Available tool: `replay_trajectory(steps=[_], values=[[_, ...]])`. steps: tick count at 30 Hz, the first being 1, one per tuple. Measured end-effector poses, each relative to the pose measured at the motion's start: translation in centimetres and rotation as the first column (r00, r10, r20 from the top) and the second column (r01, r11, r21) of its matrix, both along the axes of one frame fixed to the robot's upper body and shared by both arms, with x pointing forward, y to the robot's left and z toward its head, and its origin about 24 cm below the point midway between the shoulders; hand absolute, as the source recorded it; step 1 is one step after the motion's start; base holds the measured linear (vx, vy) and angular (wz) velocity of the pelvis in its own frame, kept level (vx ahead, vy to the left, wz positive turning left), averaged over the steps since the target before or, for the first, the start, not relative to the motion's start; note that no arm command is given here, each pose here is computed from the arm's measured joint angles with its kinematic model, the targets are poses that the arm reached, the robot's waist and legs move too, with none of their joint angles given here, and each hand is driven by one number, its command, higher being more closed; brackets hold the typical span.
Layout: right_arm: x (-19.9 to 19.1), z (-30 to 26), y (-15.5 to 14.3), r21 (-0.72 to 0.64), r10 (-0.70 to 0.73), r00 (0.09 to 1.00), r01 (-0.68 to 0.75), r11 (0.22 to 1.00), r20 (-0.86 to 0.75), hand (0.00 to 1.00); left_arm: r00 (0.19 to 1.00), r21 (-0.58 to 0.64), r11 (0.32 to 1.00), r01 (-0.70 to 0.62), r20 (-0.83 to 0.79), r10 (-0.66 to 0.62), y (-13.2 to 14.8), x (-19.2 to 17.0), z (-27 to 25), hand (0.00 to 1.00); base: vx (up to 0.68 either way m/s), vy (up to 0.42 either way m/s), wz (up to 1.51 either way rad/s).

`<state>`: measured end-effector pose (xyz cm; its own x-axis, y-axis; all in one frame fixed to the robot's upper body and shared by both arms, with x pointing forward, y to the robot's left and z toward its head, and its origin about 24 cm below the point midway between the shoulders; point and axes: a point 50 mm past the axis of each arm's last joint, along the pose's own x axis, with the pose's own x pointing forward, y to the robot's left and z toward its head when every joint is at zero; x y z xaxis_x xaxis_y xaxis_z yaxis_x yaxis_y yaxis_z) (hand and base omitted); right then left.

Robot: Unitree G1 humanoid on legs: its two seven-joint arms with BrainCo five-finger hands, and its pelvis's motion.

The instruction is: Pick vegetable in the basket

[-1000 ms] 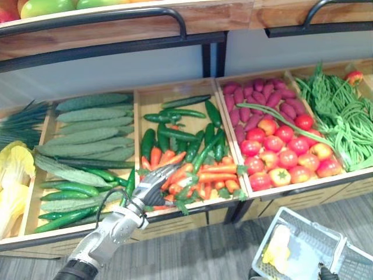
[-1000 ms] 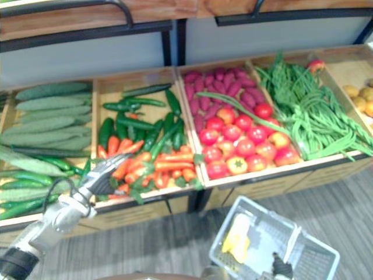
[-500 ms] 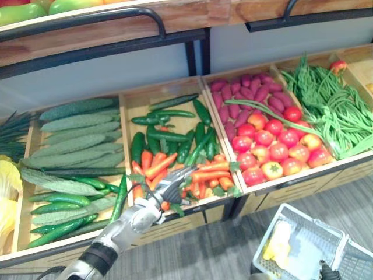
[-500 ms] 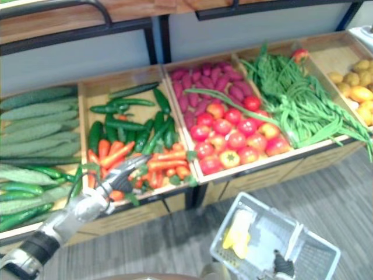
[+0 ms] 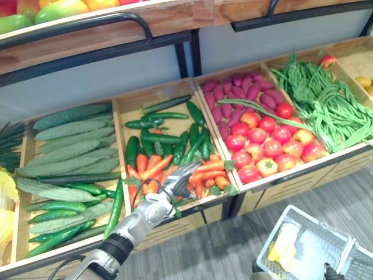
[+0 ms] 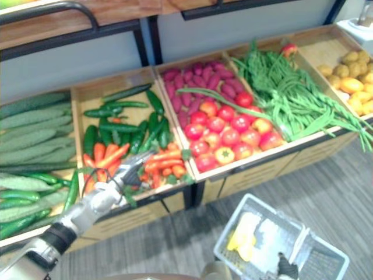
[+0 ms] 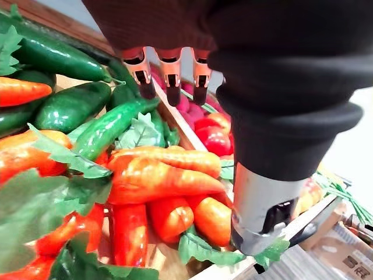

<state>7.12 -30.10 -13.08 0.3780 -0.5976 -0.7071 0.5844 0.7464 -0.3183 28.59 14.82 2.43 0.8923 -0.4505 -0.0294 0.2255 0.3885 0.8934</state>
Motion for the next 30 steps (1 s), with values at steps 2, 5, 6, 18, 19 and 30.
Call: replay_trajectory(steps=[2,5,6,18,19,30], values=[[0.0,0.0,0.0,0.001,-0.005,1.000,0.005,1.000,0.002,1.00,1.000,0.016,1.000,-0.007,0.007,0.007,-0.1,0.3,0.1,0.00,0.00,0.000,0.00],[0.0,-0.1,0.2,0.005,-0.010,1.000,0.010,1.000,0.004,1.00,1.000,0.012,1.000,-0.024,0.004,0.024,-0.5,0.7,-0.1,0.00,-0.01,-0.011,0.00],[0.0,-0.1,0.2,0.005,-0.017,1.000,0.017,1.000,0.006,1.00,0.999,0.021,0.999,-0.033,0.015,0.032,-0.7,0.9,-0.1,0.00,0.00,0.000,0.00],[0.8,0.0,0.6,0.005,-0.048,0.998,0.048,0.999,0.035,1.00,0.992,-0.002,0.999,-0.049,0.120,0.049,-3.3,3.3,2.3,0.00,0.00,-0.032,-0.11],[0.8,0.0,0.6,0.005,-0.049,0.998,0.049,0.999,0.036,1.00,0.991,-0.007,0.999,-0.050,0.127,0.051,-3.4,3.5,2.5,0.00,0.00,0.000,0.00],[1.6,0.1,0.6,0.004,-0.061,0.996,0.061,0.998,0.057,1.00,0.988,0.069,0.992,-0.109,0.118,0.100,-2.8,4.5,1.9,0.00,0.00,-0.023,-0.06]])
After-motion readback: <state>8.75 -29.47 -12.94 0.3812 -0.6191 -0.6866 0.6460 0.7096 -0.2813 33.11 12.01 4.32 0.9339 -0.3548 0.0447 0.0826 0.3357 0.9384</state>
